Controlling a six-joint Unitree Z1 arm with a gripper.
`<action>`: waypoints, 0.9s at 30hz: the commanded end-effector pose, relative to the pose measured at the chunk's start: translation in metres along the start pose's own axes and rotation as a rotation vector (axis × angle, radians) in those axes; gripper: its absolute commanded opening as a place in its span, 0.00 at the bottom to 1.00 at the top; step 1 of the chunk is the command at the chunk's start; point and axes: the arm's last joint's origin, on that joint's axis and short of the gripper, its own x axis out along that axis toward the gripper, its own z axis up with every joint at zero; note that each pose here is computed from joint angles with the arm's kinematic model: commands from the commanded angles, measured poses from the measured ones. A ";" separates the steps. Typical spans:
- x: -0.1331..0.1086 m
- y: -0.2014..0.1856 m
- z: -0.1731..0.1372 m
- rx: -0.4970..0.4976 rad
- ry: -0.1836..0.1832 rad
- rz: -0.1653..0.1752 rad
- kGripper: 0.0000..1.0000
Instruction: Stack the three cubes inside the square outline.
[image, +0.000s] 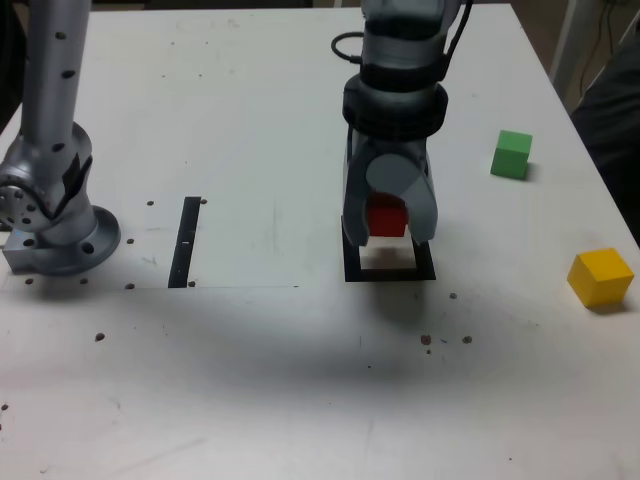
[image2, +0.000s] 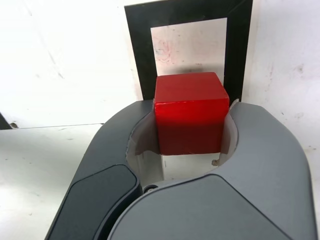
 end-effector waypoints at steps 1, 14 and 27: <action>0.004 0.003 0.000 -0.006 -0.010 -0.010 0.30; 0.023 0.011 0.000 -0.029 0.003 -0.030 0.30; 0.034 0.014 0.001 -0.023 0.008 -0.043 0.63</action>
